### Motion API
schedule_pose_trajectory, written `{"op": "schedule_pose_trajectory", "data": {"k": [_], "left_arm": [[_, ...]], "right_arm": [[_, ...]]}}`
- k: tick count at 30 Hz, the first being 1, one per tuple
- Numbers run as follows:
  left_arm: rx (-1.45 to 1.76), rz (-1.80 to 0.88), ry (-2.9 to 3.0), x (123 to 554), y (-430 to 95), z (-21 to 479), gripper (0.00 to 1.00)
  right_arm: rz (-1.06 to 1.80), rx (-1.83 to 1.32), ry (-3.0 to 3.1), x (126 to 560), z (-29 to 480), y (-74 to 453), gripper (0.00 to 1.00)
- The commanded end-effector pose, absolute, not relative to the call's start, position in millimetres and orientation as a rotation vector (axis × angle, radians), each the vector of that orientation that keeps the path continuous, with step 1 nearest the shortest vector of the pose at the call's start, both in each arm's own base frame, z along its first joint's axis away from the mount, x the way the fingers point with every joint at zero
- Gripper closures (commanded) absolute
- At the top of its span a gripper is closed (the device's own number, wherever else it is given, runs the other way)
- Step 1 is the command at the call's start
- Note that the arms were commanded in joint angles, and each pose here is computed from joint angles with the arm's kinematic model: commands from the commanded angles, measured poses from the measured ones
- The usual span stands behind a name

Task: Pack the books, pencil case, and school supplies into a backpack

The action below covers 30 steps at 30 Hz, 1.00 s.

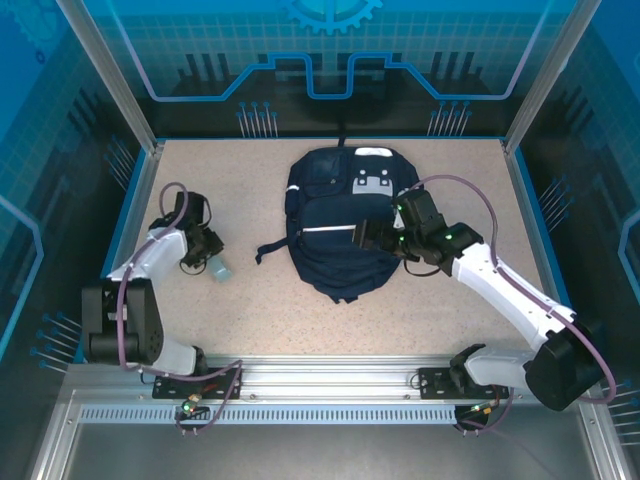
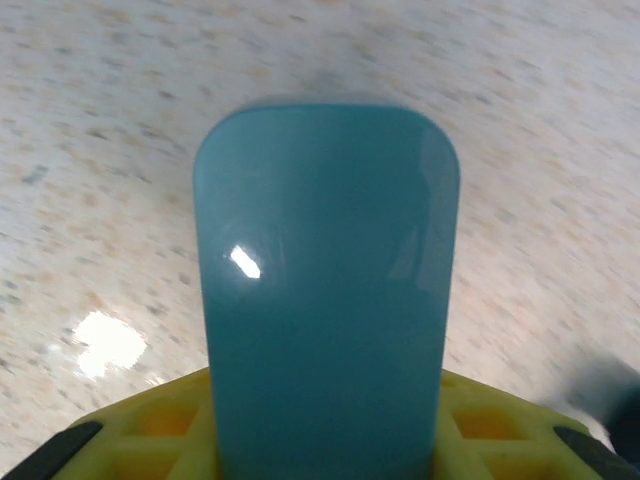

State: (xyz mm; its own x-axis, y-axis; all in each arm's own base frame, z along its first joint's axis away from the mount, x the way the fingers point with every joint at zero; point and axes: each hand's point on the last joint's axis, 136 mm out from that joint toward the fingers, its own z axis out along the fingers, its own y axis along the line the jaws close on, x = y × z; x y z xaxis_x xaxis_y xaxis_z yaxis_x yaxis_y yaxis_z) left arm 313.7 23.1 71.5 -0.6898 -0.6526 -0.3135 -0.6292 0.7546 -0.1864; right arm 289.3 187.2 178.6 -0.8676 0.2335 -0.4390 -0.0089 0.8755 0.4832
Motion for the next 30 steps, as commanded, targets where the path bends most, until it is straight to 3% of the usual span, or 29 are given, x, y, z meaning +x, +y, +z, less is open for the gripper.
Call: {"op": "schedule_pose_trajectory", "data": {"k": [1,11,19,21,23,26,30], "left_arm": [[-0.914,-0.161,2.638,296,-11,80,0.71],[-0.77,-0.204,2.701,269,-96,73,0.7],[-0.737,-0.178,2.791,258,-128,39,0.66],[-0.711,-0.2,2.804,260,-134,38,0.59],[-0.675,-0.194,2.806,263,-134,45,0.4],[-0.636,-0.235,2.778,272,-133,64,0.21],[-0.65,-0.332,2.703,286,-113,95,0.1]], "right_arm": [[0.616,0.144,2.584,280,168,182,0.0],[0.598,0.121,2.614,275,157,188,0.0],[0.571,0.101,2.62,270,156,189,0.0],[0.561,0.091,2.622,268,156,189,0.0],[0.546,0.077,2.627,267,155,190,0.0],[0.52,0.032,2.63,263,155,195,0.0],[0.455,-0.06,2.627,257,159,213,0.02]]}}
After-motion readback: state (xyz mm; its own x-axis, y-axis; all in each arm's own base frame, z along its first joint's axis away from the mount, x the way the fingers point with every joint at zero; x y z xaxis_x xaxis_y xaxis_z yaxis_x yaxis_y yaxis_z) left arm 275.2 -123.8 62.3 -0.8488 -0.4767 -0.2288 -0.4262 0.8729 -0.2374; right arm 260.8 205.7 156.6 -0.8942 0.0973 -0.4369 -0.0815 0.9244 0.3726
